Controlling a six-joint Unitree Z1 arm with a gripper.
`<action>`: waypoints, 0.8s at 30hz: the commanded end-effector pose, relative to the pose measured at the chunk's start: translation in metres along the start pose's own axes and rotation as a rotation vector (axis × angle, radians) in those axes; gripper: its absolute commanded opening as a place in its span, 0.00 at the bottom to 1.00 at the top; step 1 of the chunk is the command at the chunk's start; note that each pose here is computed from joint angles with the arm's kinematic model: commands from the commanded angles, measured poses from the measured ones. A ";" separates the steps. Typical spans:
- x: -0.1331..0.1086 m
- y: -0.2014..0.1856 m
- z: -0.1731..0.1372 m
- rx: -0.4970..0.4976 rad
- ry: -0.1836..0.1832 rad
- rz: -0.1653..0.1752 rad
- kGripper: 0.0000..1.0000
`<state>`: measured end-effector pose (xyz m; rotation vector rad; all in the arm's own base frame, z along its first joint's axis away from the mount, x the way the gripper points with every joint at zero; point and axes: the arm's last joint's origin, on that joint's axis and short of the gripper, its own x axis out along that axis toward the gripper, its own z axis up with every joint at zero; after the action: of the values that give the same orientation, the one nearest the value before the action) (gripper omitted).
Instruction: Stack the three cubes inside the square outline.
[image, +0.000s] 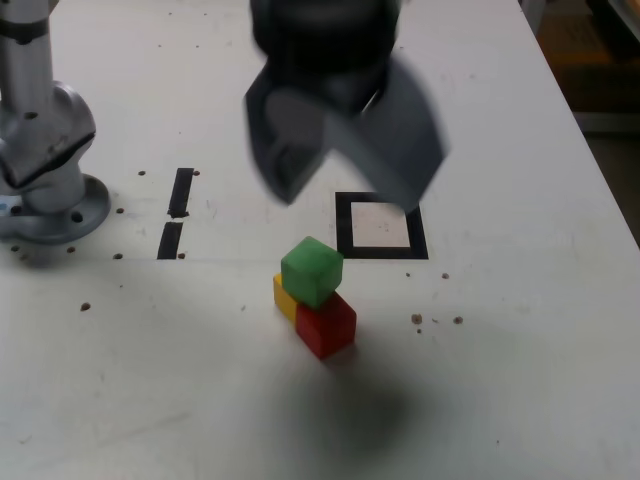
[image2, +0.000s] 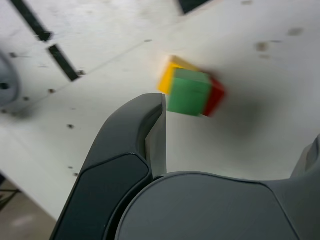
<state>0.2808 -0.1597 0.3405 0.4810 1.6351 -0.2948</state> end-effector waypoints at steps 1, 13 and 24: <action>0.013 -0.001 0.000 0.005 0.043 -0.006 0.98; 0.070 -0.006 0.007 0.020 0.098 -0.031 0.95; 0.084 -0.007 0.014 0.021 0.087 -0.023 0.53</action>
<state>0.2837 -0.1606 0.2555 0.4973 1.7321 -0.3116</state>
